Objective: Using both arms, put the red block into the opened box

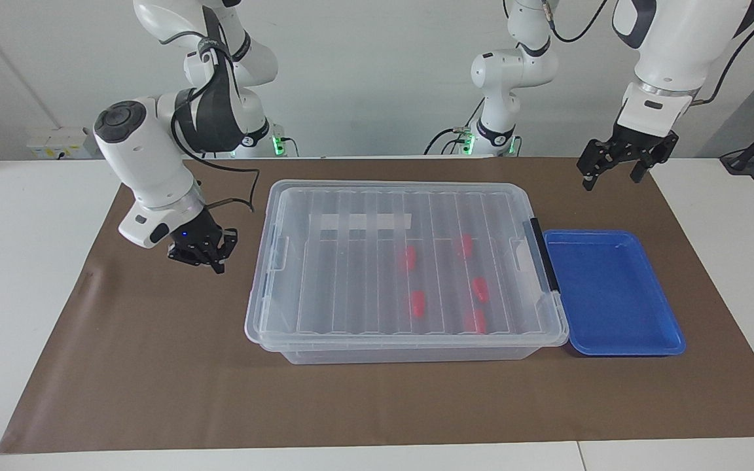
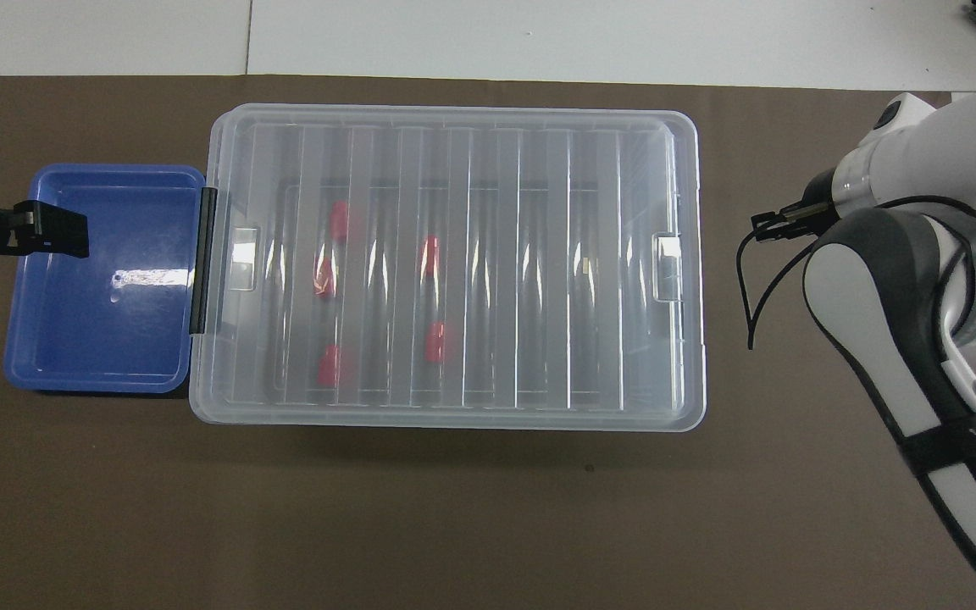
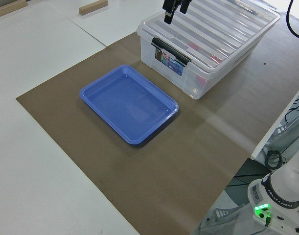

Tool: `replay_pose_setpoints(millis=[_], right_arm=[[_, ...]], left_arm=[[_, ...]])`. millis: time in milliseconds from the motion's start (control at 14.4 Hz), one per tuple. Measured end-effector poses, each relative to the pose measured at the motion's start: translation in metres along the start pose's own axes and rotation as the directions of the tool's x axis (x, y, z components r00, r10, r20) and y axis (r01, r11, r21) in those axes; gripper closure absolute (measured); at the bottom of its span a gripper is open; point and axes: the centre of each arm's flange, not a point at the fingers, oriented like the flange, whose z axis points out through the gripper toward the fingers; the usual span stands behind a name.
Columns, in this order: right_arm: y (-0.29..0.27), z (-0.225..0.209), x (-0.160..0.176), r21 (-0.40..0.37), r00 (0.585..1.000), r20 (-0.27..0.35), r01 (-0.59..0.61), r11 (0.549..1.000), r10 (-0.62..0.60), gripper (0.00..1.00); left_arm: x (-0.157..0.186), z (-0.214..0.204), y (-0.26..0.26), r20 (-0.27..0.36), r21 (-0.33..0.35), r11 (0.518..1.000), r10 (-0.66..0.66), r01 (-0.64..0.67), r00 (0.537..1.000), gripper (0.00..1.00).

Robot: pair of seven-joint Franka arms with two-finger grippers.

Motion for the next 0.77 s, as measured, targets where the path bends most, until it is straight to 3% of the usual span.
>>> replay_pose_setpoints(millis=[348,557,766], right_arm=[[0.022,-0.064,-0.028,-0.070,0.991,0.001,-0.130,0.989,0.130,0.28],[0.017,-0.107,-0.047,-0.085,0.971,0.047,-0.230,0.969,0.235,0.00],[0.012,-0.147,-0.066,-0.095,0.937,0.085,-0.329,0.939,0.337,0.00]], left_arm=[[0.000,0.000,-0.002,0.000,-0.001,1.000,-0.003,0.003,1.000,0.00],[0.000,0.000,-0.002,0.000,-0.001,1.000,-0.004,0.004,1.000,0.00],[0.000,0.000,-0.003,0.000,-0.001,1.000,-0.005,0.005,1.000,0.00]])
